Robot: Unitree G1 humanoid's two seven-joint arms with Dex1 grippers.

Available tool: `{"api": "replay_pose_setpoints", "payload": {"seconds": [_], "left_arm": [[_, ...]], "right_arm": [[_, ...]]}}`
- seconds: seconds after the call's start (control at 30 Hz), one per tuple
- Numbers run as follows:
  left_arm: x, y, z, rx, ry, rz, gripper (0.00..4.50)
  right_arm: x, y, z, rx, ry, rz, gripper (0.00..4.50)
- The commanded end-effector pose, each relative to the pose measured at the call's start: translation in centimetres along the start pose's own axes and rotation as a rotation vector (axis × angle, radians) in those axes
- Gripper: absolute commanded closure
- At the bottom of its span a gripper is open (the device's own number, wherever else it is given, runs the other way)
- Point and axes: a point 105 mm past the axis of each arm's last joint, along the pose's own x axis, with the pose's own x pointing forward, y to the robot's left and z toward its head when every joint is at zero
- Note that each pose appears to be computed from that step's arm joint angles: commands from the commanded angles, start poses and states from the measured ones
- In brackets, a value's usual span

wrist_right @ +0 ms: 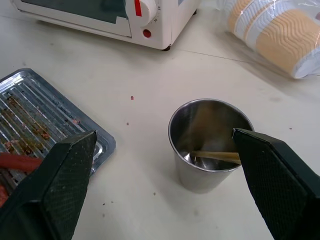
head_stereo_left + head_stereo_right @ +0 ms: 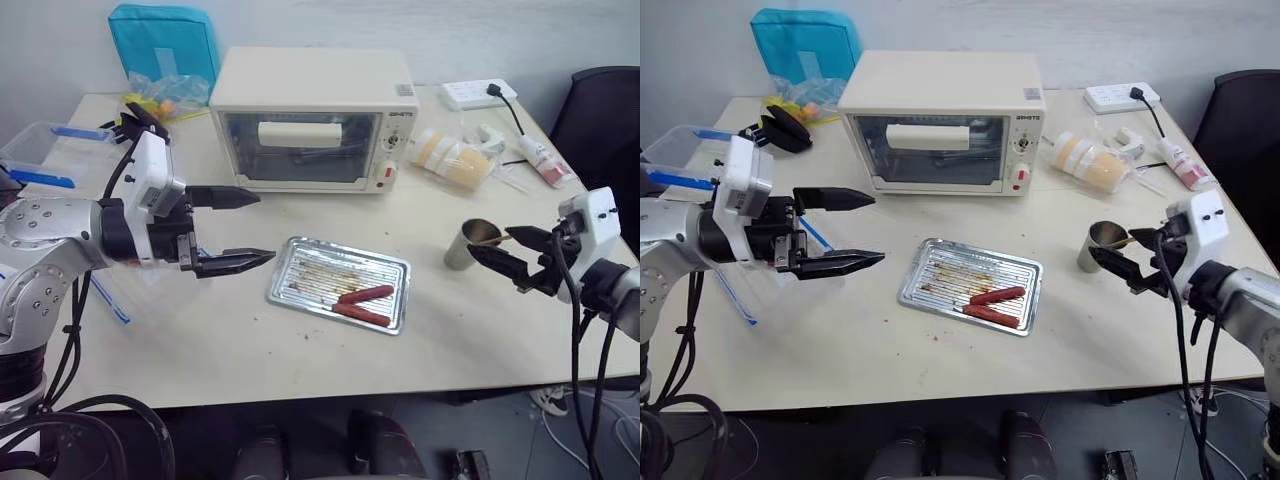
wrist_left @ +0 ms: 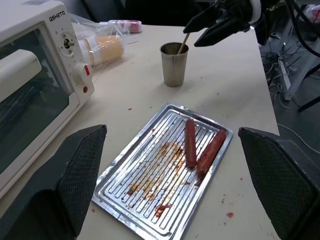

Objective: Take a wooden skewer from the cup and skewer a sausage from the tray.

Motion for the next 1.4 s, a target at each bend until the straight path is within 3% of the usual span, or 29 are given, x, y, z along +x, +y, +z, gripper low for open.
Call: {"api": "replay_pose_setpoints", "payload": {"seconds": [0.03, 0.3, 0.47, 0.63, 1.13, 1.4], "left_arm": [[-0.3, 0.2, 1.2, 0.055, -0.020, 0.016, 0.03], [-0.4, 0.3, 1.0, 0.055, -0.018, 0.014, 0.03], [-0.1, 0.4, 1.0, 0.059, -0.025, 0.003, 0.03], [0.1, 0.5, 1.1, 0.063, -0.031, -0.002, 0.03], [-0.2, 0.5, 1.1, 0.069, -0.018, 0.007, 0.03], [-0.2, 0.6, 1.1, 0.066, -0.020, 0.004, 0.03]], "right_arm": [[0.1, -0.1, 0.9, -0.031, -0.034, -0.020, 0.00], [-2.1, 1.0, 0.5, -0.029, 0.021, 0.048, 0.00], [-3.2, -0.8, 0.5, -0.041, 0.040, -0.034, 0.00], [-2.8, -1.8, 0.7, -0.038, 0.022, -0.083, 0.00], [-1.6, -1.0, 0.7, -0.026, 0.003, -0.051, 0.00], [-2.8, -1.4, -0.2, -0.023, 0.045, -0.075, 0.00]]}}
